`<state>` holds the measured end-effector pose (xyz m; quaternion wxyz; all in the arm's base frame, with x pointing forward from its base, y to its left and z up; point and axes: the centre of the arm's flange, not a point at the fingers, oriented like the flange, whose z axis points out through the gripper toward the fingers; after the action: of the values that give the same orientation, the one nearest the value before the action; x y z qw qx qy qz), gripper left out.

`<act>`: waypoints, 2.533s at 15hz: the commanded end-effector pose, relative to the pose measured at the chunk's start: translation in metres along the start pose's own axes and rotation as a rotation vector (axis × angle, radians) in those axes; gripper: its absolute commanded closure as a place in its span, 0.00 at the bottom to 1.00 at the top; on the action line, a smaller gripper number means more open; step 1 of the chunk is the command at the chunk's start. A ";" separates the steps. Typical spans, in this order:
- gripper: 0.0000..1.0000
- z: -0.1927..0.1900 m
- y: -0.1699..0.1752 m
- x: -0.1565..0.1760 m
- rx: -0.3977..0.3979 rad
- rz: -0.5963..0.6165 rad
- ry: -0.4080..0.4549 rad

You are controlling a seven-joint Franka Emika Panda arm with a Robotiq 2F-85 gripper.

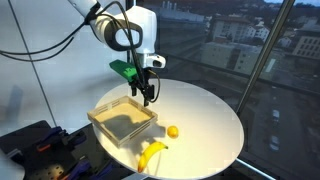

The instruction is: Put the banana in the box

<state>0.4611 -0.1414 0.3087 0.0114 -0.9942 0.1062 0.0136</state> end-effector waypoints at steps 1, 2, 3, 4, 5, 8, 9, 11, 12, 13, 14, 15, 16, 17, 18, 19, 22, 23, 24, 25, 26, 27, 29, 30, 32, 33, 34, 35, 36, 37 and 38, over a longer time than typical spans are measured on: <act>0.00 0.006 0.006 0.017 -0.040 0.047 0.013; 0.00 0.008 0.007 0.018 -0.048 0.055 0.016; 0.00 0.011 0.007 0.020 -0.056 0.062 0.018; 0.00 0.015 0.009 0.021 -0.063 0.068 0.017; 0.00 0.018 0.010 0.023 -0.069 0.076 0.018; 0.00 0.026 0.016 0.026 -0.071 0.093 0.006; 0.00 0.029 0.019 0.027 -0.068 0.097 0.001; 0.00 0.034 0.025 0.028 -0.065 0.104 -0.012; 0.00 0.037 0.028 0.028 -0.065 0.109 -0.018; 0.00 0.039 0.032 0.028 -0.065 0.115 -0.022; 0.00 0.041 0.035 0.028 -0.067 0.121 -0.027; 0.00 0.044 0.039 0.029 -0.068 0.128 -0.031; 0.00 0.046 0.043 0.029 -0.067 0.135 -0.034; 0.00 0.049 0.046 0.030 -0.067 0.141 -0.037; 0.00 0.051 0.050 0.030 -0.068 0.147 -0.042; 0.00 0.054 0.053 0.031 -0.069 0.152 -0.045; 0.00 0.062 0.060 0.034 -0.069 0.164 -0.053; 0.00 0.065 0.061 0.035 -0.069 0.167 -0.055; 0.00 0.068 0.062 0.037 -0.070 0.169 -0.058; 0.00 0.071 0.063 0.038 -0.071 0.171 -0.059; 0.00 0.074 0.064 0.039 -0.072 0.171 -0.059; 0.00 0.077 0.064 0.040 -0.073 0.173 -0.058; 0.00 0.084 0.066 0.042 -0.076 0.174 -0.055; 0.00 0.088 0.066 0.043 -0.077 0.173 -0.054; 0.00 0.094 0.067 0.044 -0.082 0.173 -0.046; 0.00 0.098 0.068 0.044 -0.083 0.172 -0.044; 0.00 0.101 0.069 0.044 -0.085 0.172 -0.042; 0.00 0.105 0.070 0.043 -0.087 0.173 -0.042; 0.00 0.108 0.072 0.042 -0.089 0.175 -0.042; 0.00 0.111 0.073 0.042 -0.088 0.175 -0.042; 0.00 0.115 0.075 0.040 -0.086 0.174 -0.042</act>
<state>0.4793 -0.2111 0.1984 -0.0334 -0.9811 0.1847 0.0477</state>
